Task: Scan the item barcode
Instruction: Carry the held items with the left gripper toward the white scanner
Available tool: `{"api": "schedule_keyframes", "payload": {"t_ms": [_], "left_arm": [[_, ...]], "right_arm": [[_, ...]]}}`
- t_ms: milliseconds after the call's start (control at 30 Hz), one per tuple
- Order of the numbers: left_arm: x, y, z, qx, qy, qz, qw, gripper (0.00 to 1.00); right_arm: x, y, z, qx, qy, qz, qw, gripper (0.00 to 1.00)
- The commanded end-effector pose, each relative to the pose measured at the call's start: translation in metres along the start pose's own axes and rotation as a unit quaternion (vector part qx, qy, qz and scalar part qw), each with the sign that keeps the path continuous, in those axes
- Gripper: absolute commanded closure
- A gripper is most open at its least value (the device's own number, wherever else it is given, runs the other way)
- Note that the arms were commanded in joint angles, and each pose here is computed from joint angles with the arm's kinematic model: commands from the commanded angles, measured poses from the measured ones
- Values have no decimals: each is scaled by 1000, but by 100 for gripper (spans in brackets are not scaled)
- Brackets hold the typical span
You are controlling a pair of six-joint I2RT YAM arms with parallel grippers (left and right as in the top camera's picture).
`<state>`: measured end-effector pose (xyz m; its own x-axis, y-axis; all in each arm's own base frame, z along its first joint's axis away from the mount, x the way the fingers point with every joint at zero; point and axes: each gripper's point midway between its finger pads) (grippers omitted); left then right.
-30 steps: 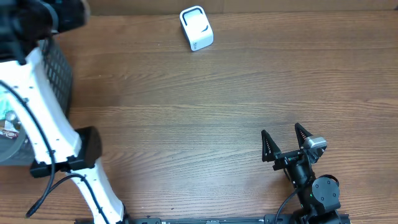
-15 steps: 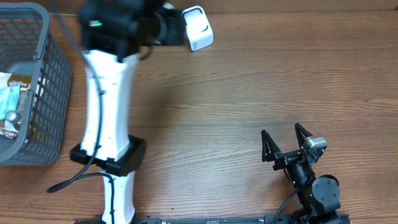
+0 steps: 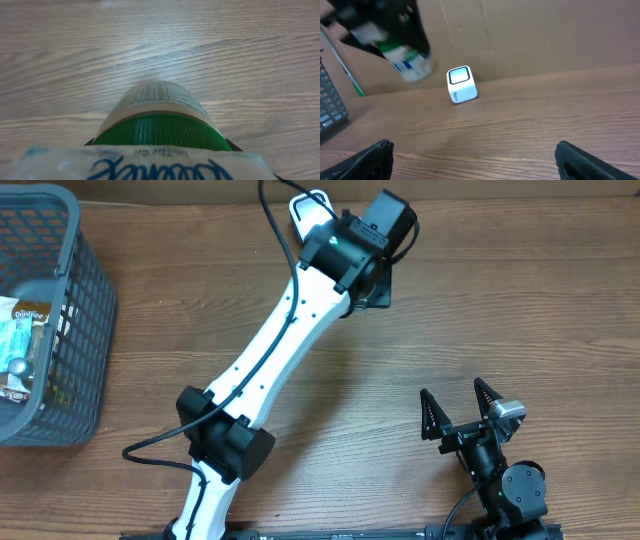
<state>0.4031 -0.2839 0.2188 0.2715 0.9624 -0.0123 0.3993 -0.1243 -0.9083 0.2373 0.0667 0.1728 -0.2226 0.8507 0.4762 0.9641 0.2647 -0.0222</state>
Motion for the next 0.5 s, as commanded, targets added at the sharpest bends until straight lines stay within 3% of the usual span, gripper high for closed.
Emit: {"api": "schedule_keyframes", "payload": {"t_ms": [0, 467], "left_arm": [[-12, 17, 5, 8, -28, 33, 999, 45], [-39, 97, 46, 37, -36, 44, 998, 45]], "right_arm": [[-2, 0, 2, -1, 0, 1, 1000, 0], [-2, 0, 2, -1, 0, 1, 1000, 0]]}}
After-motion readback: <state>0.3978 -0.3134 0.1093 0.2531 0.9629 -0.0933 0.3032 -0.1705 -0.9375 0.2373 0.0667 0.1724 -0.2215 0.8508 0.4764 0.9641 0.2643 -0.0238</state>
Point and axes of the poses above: each gripper's point midway between its finger pads, its own y axis out along the fingers, its own x axis along the line the jaws close on, z = x × y, and after that the axes turned 14 degrees about y, right-handed
